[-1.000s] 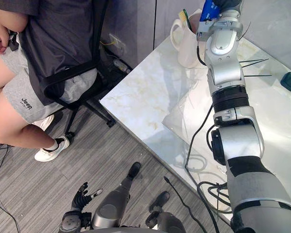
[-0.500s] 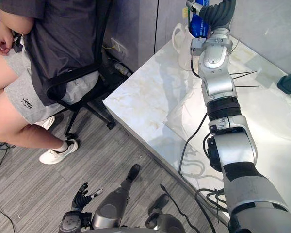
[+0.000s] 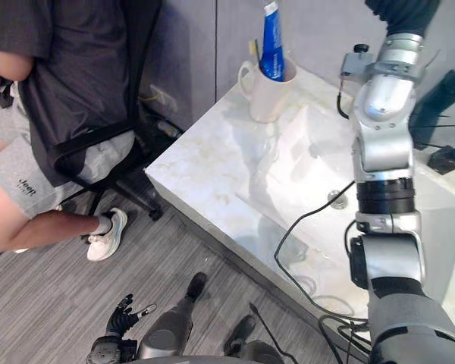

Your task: Organize washtable

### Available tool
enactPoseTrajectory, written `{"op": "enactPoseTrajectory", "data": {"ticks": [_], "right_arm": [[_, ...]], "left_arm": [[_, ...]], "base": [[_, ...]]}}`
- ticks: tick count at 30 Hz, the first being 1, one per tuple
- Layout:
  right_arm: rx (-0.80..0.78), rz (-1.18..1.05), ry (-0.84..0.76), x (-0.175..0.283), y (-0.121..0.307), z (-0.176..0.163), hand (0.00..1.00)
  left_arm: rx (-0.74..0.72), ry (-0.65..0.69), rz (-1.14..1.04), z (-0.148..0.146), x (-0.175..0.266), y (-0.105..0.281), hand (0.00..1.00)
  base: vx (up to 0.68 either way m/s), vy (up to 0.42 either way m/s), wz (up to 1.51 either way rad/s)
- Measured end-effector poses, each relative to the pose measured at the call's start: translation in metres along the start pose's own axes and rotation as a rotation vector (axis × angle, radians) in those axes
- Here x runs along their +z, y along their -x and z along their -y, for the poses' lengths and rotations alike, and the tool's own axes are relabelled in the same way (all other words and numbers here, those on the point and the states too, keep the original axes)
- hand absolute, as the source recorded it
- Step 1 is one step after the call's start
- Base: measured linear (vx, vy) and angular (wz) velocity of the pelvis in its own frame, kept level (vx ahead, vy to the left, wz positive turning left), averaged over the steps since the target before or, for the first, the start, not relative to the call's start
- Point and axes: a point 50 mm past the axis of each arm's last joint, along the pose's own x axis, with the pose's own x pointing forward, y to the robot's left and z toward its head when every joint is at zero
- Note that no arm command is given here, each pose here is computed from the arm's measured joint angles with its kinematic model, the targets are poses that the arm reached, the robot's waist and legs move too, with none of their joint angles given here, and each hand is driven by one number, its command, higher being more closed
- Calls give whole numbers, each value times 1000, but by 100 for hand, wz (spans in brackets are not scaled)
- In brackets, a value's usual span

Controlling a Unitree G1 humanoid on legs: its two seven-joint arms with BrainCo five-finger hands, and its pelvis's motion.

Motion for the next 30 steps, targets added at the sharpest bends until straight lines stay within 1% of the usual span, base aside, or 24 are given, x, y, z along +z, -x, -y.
{"op": "enactPoseTrajectory", "data": {"ticks": [2, 3, 4, 5, 6, 7, 8, 10, 11, 12, 13, 14, 15, 16, 17, 18, 20, 21, 23, 24, 26, 27, 29, 30], "right_arm": [[-25, 10, 53, 0, 7, 22, 0], [-66, 9, 118, -1, 15, 47, 0], [-93, 8, 145, -1, 19, 59, 0], [-152, -1, 202, -1, 26, 84, 0], [-188, -3, 234, 0, 30, 97, 0], [-258, -11, 293, 3, 38, 123, 0], [-304, -22, 345, 5, 46, 142, 0], [-392, -81, 464, 7, 71, 181, 0], [-416, -122, 496, 4, 82, 191, 0], [-487, -252, 570, -4, 116, 216, 0], [-515, -317, 592, -8, 132, 225, 0], [-562, -461, 645, -14, 168, 240, 0], [-593, -542, 661, -17, 188, 246, 0], [-629, -697, 700, -19, 226, 252, 0], [-657, -840, 728, -15, 263, 253, 0], [-670, -904, 735, -13, 280, 252, 0], [-693, -1155, 730, -2, 341, 237, 0], [-693, -1216, 713, 0, 355, 230, 0], [-666, -1482, 605, 1, 412, 195, 0], [-650, -1540, 559, 0, 423, 184, 0], [-532, -1727, 442, 2, 458, 150, 0], [-440, -1847, 366, 5, 480, 135, 0], [-366, -1944, 316, 11, 498, 125, 0], [-291, -2034, 280, 18, 514, 118, 0]], "left_arm": [[11, 6, -35, -2, -10, 3, 0], [23, 14, -68, -5, -18, 7, 0], [31, 19, -79, -7, -21, 8, 0], [35, 36, -101, -5, -27, 11, 0], [42, 42, -108, -6, -29, 12, 0], [58, 53, -126, -10, -34, 15, 0], [58, 65, -139, -7, -37, 17, 0], [75, 83, -169, -10, -45, 19, 0], [82, 89, -177, -11, -46, 20, 0], [90, 107, -189, -10, -49, 21, 0], [93, 117, -191, -10, -49, 21, 0], [102, 126, -188, -11, -48, 20, 0], [100, 129, -189, -10, -48, 20, 0], [99, 139, -195, -8, -48, 21, 0], [102, 164, -203, -5, -49, 22, 0], [103, 181, -211, -2, -50, 22, 0], [106, 230, -235, 6, -53, 25, 0], [103, 234, -235, 8, -52, 25, 0], [99, 236, -227, 10, -50, 24, 0], [96, 235, -223, 10, -49, 24, 0], [80, 221, -215, 12, -47, 23, 0], [48, 202, -192, 16, -40, 20, 0], [18, 190, -177, 21, -36, 18, 0], [-10, 175, -162, 27, -31, 16, 0]], "base": [[-45, 15, -50], [-23, 15, -49], [-35, 20, -47], [-20, 16, -34], [1, 22, -42], [19, 19, -37], [19, 18, -37], [28, 11, -26], [44, 9, -34], [37, 3, -27], [18, -5, -35], [0, -8, -26], [-8, -12, -38], [-3, -8, -37], [4, -6, -34], [14, 2, -29], [19, 8, -29], [8, 7, -33], [-22, 5, -39], [-38, 13, -41], [-10, 30, -23], [16, 34, -1], [41, 45, 7], [50, 50, 10]]}}
